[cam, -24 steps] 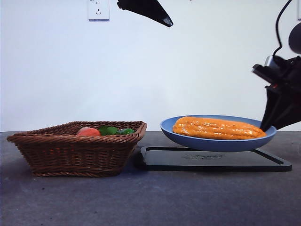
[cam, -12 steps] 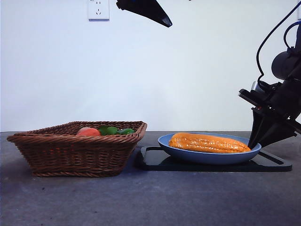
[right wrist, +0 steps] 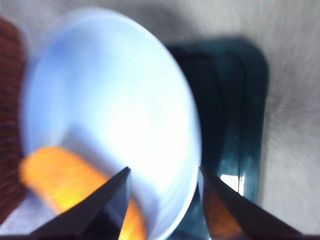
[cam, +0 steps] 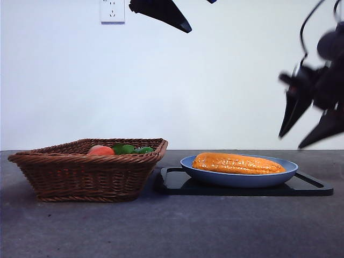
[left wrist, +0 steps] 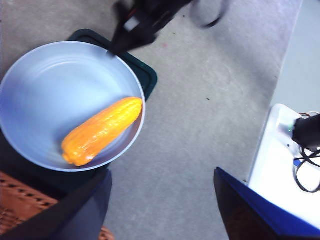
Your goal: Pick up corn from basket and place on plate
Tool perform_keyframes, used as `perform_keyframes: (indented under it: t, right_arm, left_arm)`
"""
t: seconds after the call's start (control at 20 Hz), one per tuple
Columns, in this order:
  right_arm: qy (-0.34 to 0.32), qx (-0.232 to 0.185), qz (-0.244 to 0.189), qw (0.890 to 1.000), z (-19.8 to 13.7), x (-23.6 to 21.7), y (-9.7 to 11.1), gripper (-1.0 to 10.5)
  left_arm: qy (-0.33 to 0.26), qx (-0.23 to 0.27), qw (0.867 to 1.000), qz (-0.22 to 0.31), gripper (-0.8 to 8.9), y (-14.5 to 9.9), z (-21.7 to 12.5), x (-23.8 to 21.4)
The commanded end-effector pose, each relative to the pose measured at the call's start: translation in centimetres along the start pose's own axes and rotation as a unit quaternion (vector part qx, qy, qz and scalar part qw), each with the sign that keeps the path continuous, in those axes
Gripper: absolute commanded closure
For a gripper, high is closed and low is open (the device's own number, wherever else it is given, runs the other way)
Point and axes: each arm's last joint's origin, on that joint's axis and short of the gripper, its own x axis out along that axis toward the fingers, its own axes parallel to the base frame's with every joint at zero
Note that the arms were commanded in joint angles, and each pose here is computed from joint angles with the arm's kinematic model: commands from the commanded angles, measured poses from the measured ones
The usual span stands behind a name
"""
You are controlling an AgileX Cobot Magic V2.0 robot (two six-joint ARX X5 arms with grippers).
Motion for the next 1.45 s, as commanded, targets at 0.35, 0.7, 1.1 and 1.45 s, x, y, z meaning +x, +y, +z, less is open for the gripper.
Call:
perform_keyframes:
  t: [0.35, 0.7, 1.1, 1.45]
  right_arm:
    - [-0.046, -0.132, 0.021, 0.990, -4.9, -10.5, 8.0, 7.2]
    - [-0.004, -0.206, 0.016, 0.978, -10.7, -12.8, 11.0, 8.0]
    - [0.042, -0.224, 0.024, 0.973, -13.4, -8.7, 9.7, 9.4]
    - [0.022, -0.226, 0.028, 0.974, -13.0, -8.6, 9.8, 9.4]
  left_arm:
    - [-0.004, -0.015, 1.000, 0.009, 5.06, 0.6, 0.2, -0.9]
    - [0.001, -0.018, 1.000, 0.008, 6.55, 0.6, 0.1, -0.9]
    - [0.019, -0.026, 0.999, 0.004, 8.06, 0.5, -0.3, -0.9]
    - [0.015, -0.025, 1.000, 0.005, 8.06, 0.5, -0.2, -0.9]
